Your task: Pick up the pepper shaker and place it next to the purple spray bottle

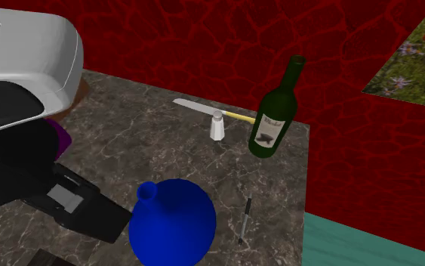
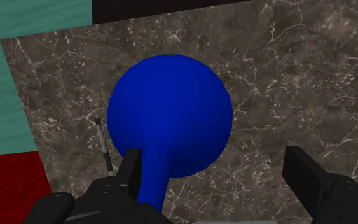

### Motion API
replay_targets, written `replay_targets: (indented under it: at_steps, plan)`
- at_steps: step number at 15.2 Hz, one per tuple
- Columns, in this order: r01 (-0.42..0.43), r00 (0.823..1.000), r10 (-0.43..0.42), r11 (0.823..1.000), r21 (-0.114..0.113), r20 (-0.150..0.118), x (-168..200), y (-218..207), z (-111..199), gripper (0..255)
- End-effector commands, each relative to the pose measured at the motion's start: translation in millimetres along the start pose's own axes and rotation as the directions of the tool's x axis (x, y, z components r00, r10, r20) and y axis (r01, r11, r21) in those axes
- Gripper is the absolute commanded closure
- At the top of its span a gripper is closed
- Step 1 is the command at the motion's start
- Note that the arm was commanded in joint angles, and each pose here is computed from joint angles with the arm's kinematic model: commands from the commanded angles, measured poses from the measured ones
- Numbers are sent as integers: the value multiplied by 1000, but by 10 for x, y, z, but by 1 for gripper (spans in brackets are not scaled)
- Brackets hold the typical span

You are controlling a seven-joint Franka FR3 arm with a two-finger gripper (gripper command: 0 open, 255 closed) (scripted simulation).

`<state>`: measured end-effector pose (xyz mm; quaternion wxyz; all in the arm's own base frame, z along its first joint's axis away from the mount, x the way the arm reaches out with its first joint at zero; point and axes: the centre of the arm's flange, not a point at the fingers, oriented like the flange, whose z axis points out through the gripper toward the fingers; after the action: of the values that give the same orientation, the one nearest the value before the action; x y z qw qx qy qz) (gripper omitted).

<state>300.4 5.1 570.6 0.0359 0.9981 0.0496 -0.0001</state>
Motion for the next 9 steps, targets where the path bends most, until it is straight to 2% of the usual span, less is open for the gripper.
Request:
replay_targets:
  at_steps: [1, 9]
  plan:
    - [0, 1000, 0, 1000, 0, 0, 0, 0, 0, 0]
    - [47, 999, -47, 999, -11, -17, 909, 7, 489, 0]
